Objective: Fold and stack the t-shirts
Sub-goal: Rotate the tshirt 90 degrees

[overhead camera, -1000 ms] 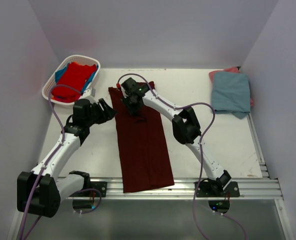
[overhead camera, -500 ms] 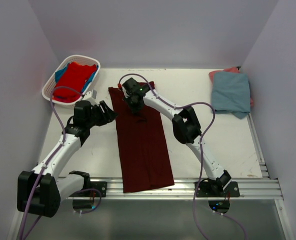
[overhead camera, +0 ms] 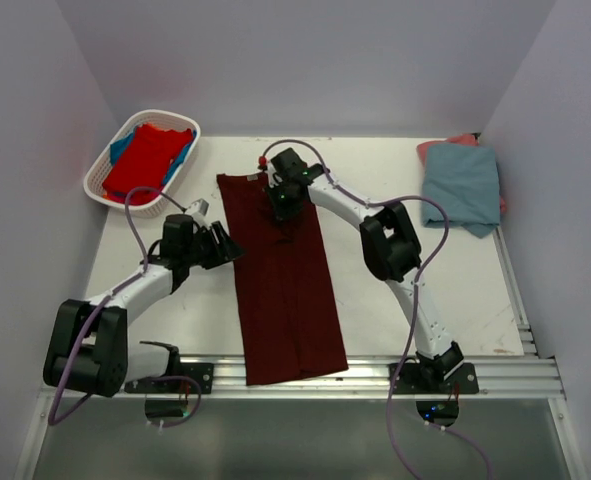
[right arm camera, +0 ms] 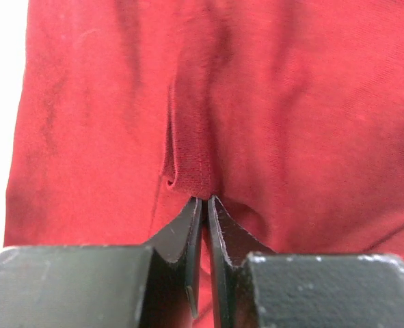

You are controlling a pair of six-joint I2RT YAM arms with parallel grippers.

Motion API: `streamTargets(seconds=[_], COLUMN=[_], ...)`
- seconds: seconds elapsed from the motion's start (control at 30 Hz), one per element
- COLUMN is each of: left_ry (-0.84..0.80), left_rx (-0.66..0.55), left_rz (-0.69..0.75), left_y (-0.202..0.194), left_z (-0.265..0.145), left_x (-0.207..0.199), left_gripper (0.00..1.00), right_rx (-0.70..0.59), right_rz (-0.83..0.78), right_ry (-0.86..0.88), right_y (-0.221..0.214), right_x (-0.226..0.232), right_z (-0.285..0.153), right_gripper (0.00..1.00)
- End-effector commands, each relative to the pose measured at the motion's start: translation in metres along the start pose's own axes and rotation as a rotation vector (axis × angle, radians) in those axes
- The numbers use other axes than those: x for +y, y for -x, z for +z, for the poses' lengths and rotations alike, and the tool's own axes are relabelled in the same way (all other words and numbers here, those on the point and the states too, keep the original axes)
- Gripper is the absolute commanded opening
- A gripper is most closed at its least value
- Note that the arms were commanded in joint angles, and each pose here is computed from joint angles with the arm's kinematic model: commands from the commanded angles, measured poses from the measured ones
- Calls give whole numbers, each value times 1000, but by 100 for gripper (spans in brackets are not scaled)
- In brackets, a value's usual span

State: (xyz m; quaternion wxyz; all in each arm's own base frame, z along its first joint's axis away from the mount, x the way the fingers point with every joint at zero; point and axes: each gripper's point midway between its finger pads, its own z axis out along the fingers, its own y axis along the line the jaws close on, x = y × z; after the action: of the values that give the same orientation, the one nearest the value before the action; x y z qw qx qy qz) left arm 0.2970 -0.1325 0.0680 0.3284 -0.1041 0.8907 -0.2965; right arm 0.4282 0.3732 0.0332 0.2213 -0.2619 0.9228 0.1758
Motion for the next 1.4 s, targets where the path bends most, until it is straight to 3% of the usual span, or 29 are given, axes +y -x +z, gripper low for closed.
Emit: streamTargets(seconds=[0.0,0.33,0.47,0.67,0.7,0.83,1.37], left_ry=[-110,-276,-371,-551,-571,-694,-820], left_rx=[-65,-135,-202,-181,-141,-183,-279], left_rz=[46,44,52,-25,-52,-85,-201], left_y=[19,45,64,70,60,65,78], left_z=[8,22,31,61,72,76,75], left_x=[-19,-50,-65,-82,-77,-85,-87], left_gripper=[53,52,52,50,49,46,45], right_rx=[-133,-154,-173,-212,-209,-223,-187], right_rz=[92,286,325,391,413,436,458], right_ry=[161,581,704,818,826,865,815], right_y=[39,33,36,43,39,41,27], right_x=[8,17,26,21,17,13,4], right_z=[-37,-38,-41,-49,-46,-51,-41], right_gripper=[9,7,7,7,7,6,5])
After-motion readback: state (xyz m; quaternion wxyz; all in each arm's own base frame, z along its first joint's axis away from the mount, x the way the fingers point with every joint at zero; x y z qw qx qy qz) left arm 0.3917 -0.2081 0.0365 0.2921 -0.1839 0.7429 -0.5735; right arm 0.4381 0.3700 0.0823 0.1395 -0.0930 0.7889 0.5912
